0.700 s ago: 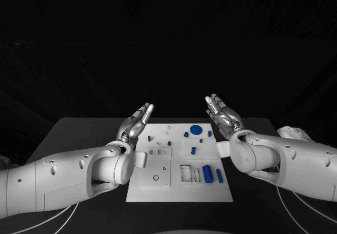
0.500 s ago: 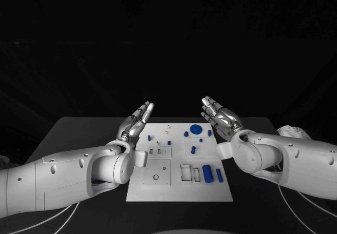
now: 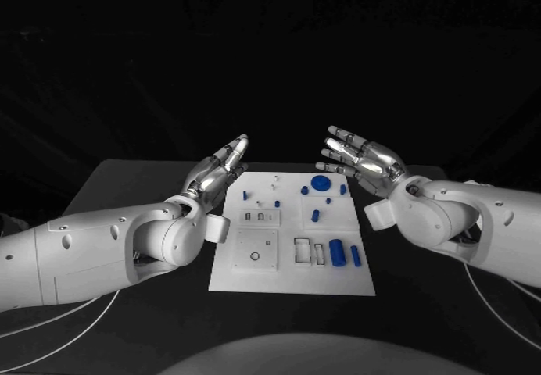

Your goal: Assemble the parts on the task board

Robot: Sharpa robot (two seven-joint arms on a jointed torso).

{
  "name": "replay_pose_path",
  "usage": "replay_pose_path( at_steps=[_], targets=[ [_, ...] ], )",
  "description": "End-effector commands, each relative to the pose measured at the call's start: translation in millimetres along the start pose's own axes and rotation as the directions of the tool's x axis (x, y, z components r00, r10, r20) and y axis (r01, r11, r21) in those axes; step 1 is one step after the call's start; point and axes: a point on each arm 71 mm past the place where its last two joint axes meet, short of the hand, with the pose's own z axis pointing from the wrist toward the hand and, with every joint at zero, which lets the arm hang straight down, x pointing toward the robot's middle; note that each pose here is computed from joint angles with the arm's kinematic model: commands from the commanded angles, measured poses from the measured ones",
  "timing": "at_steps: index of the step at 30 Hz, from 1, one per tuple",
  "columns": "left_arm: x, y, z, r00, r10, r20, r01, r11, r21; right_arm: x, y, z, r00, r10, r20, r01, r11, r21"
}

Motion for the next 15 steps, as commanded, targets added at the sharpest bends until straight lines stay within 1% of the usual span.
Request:
replay_pose_path(
  at_steps=[1,3,4,5,6,7,9,11,13,14,15],
  targets=[
    [4.6,-3.6,-3.4,0.997,-0.011,-0.080,0.011,1.000,0.001,2.1,8.5,3.0,0.974,-0.217,-0.073,0.218,0.976,0.005],
    [3.2,-5.7,-6.0,0.997,-0.010,-0.078,0.010,1.000,0.001,0.4,16.4,6.3,0.938,-0.337,-0.079,0.338,0.941,-0.005],
    [1.7,-7.4,-8.1,0.997,-0.009,-0.076,0.009,1.000,-0.001,-0.2,24.3,10.4,0.887,-0.453,-0.089,0.454,0.891,-0.019],
    [1.3,-7.8,-8.5,0.997,-0.009,-0.076,0.009,1.000,-0.002,-0.1,26.2,11.6,0.871,-0.483,-0.092,0.483,0.875,-0.023],
    [0.2,-8.4,-9.7,0.997,-0.009,-0.074,0.009,1.000,-0.005,0.4,31.1,14.9,0.825,-0.556,-0.100,0.556,0.831,-0.034],
    [-1.5,-9.0,-11.0,0.997,-0.009,-0.073,0.008,1.000,-0.011,1.7,37.9,20.0,0.745,-0.658,-0.111,0.657,0.752,-0.052],
    [-3.8,-9.4,-12.4,0.997,-0.010,-0.071,0.008,1.000,-0.020,5.1,46.5,28.4,0.604,-0.787,-0.123,0.784,0.615,-0.083],
    [-5.4,-9.8,-13.4,0.997,-0.010,-0.070,0.009,1.000,-0.025,8.8,52.1,35.7,0.482,-0.867,-0.127,0.862,0.495,-0.110],
    [-6.4,-10.6,-14.5,0.997,-0.011,-0.071,0.009,1.000,-0.029,13.3,56.6,44.6,0.343,-0.930,-0.132,0.923,0.360,-0.138],
    [-6.3,-11.1,-14.8,0.997,-0.012,-0.072,0.010,0.999,-0.030,15.3,57.7,48.8,0.284,-0.949,-0.136,0.941,0.303,-0.149],
    [-5.9,-11.9,-15.0,0.997,-0.013,-0.074,0.010,0.999,-0.031,17.0,58.1,52.7,0.232,-0.962,-0.144,0.955,0.254,-0.155]
  ],
)
